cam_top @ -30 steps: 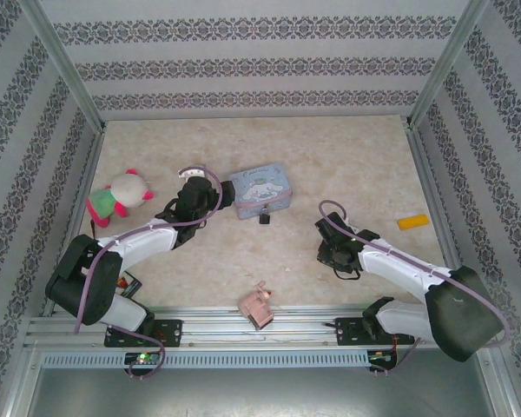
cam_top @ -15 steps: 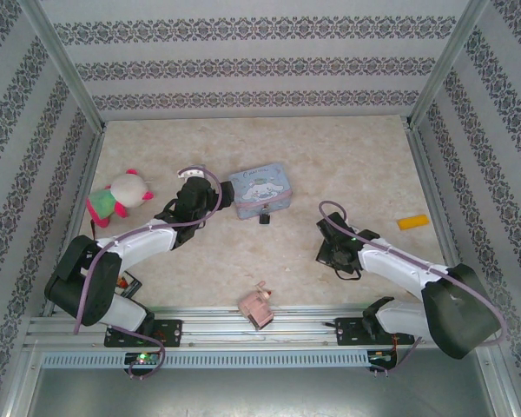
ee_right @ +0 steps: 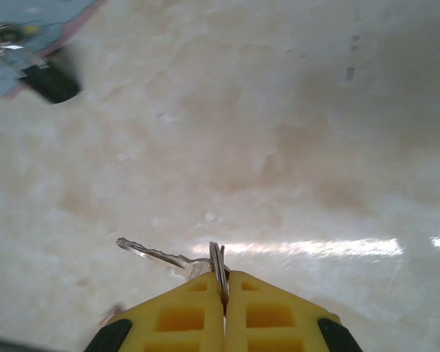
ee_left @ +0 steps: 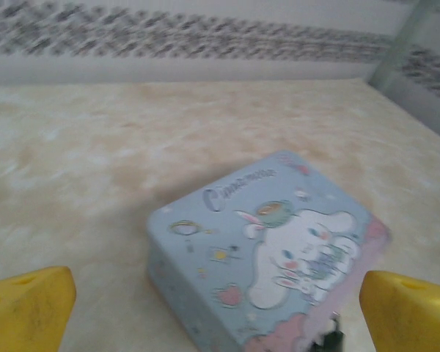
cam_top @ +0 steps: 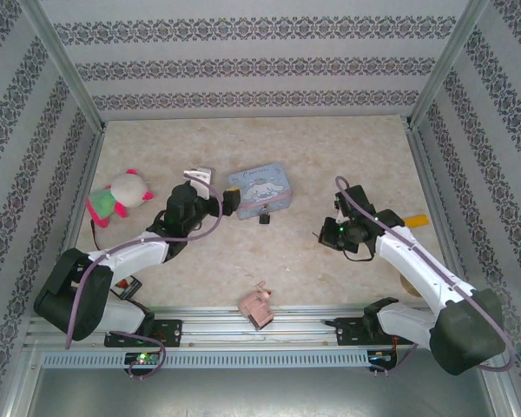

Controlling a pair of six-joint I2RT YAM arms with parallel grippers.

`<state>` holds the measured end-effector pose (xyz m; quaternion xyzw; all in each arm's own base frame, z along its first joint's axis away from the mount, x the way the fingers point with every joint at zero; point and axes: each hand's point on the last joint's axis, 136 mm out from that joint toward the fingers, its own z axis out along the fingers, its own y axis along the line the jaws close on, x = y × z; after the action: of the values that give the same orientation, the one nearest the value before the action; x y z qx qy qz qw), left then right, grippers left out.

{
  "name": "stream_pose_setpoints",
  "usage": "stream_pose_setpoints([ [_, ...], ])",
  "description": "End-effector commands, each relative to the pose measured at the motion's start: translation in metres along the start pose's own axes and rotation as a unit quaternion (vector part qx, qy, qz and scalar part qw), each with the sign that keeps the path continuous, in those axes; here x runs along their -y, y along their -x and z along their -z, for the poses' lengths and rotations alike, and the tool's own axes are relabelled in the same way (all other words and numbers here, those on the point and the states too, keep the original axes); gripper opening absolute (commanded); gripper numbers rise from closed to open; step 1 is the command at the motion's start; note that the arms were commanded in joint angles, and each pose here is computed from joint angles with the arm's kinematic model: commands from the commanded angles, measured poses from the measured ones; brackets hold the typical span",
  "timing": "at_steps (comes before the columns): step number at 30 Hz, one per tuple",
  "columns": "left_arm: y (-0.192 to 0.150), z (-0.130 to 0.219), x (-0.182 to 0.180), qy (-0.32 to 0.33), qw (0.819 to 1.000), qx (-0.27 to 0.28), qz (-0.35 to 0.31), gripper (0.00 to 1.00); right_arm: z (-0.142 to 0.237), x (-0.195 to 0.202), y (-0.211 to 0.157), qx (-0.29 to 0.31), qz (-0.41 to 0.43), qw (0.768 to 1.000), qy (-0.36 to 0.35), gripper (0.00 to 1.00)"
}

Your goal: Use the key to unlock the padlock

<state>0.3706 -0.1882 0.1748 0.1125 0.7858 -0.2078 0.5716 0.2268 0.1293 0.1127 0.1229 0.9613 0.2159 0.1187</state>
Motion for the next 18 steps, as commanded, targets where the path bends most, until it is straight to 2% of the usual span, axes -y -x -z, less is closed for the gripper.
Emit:
stream_pose_setpoints([
  [1, 0.037, 0.02, 0.054, -0.144, 0.975, 0.107, -0.127, 0.99, 0.021, -0.024, -0.016, -0.072, 0.019, 0.995, 0.061, 0.0],
  [6, 0.021, 0.037, 0.107, -0.235, 0.924, 0.132, -0.272, 0.99, 0.038, -0.042, -0.018, -0.126, 0.012, 0.987, 0.096, 0.0],
  [9, -0.003, 0.041, 0.134, -0.272, 0.881, 0.126, -0.367, 0.99, 0.044, -0.049, -0.019, -0.152, 0.012, 0.983, 0.099, 0.0],
  [11, -0.016, 0.04, 0.149, -0.29, 0.854, 0.121, -0.415, 0.95, 0.047, -0.054, -0.02, -0.166, 0.012, 0.98, 0.106, 0.0],
  [15, -0.029, 0.034, 0.17, -0.303, 0.823, 0.114, -0.467, 0.92, 0.05, -0.059, -0.021, -0.191, 0.01, 0.976, 0.108, 0.0],
  [18, -0.031, 0.03, 0.183, -0.308, 0.803, 0.124, -0.494, 0.85, 0.051, -0.062, -0.023, -0.204, 0.008, 0.972, 0.113, 0.0],
])
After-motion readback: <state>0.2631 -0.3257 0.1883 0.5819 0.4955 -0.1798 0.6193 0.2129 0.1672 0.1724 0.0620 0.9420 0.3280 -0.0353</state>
